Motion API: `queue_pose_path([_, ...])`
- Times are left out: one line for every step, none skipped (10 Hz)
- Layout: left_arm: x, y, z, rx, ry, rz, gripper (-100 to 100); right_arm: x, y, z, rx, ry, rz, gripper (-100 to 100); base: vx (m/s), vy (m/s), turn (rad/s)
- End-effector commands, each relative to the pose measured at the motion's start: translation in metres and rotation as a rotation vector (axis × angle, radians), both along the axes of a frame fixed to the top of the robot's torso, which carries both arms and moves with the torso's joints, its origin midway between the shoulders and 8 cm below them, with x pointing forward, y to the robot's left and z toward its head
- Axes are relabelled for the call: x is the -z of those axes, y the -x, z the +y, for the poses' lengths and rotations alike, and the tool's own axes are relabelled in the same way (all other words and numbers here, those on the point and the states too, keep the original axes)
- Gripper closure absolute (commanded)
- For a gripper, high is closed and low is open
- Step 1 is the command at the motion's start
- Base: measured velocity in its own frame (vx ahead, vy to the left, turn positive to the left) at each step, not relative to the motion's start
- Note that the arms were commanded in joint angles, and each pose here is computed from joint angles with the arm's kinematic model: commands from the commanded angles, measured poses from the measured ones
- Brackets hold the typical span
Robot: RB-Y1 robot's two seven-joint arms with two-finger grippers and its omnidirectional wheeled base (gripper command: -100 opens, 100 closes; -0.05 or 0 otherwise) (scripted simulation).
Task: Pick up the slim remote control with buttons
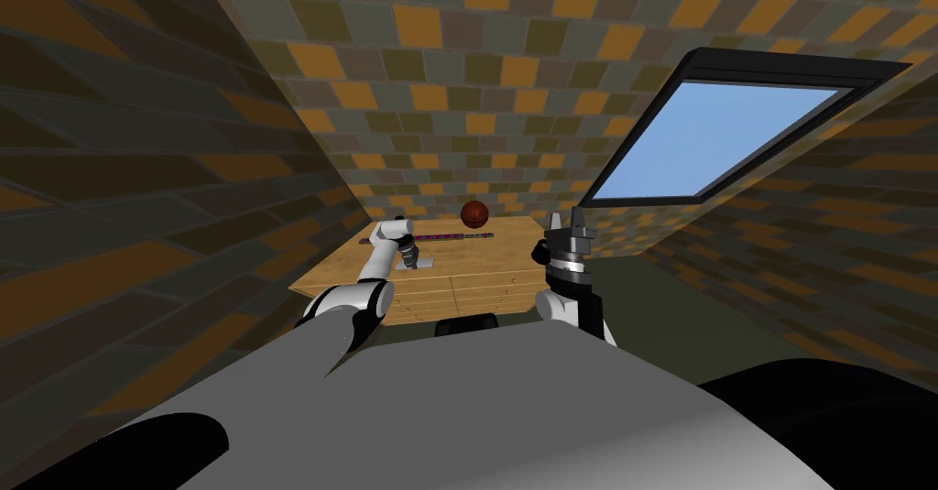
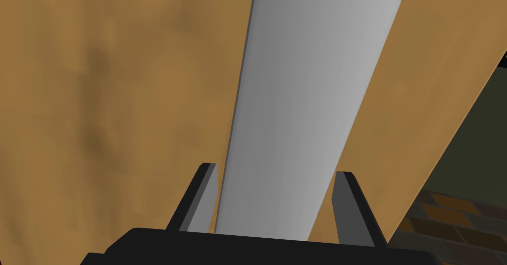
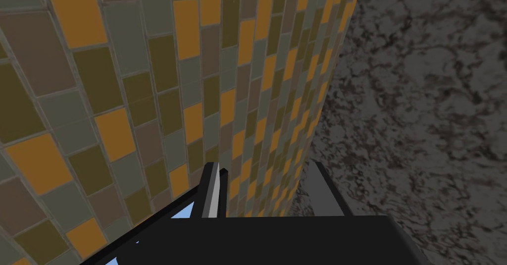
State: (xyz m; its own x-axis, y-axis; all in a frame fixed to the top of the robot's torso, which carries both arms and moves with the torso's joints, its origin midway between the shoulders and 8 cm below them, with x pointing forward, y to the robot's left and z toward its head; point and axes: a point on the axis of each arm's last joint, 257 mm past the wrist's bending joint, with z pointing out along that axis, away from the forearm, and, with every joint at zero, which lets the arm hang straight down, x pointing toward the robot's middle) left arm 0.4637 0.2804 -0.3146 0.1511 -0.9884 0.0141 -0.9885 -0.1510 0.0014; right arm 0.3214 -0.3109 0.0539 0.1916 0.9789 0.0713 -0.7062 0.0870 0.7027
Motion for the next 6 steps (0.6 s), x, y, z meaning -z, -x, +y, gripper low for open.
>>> queue_pose_path([0.000,0.000,0.000,0.000,0.000,0.000,100,0.000,0.000,0.000,0.000,0.000,0.000,0,0.000,0.000,0.000])
queue_pose_path([0.000,0.000,0.000,-0.001,0.000,0.000,0,0.000,0.000,0.000,0.000,0.000,0.000,0,0.000,0.000,0.000])
queue_pose_path([-0.010,0.000,0.000,-0.002,0.000,0.001,100,0.000,0.000,0.000,0.000,0.000,0.000,0,0.000,0.000,0.000])
queue_pose_path([-0.017,-0.001,0.000,-0.001,0.000,0.002,100,0.000,0.000,0.000,0.000,0.000,0.000,0,0.000,0.000,0.000])
queue_pose_path([-0.013,-0.001,0.000,-0.001,0.000,-0.001,100,0.000,0.000,0.000,0.000,0.000,0.000,0,0.000,0.000,0.000])
queue_pose_path([-0.014,-0.001,0.000,-0.002,0.000,0.001,0,0.000,0.000,0.000,0.000,0.000,0.000,0,0.000,0.000,0.000])
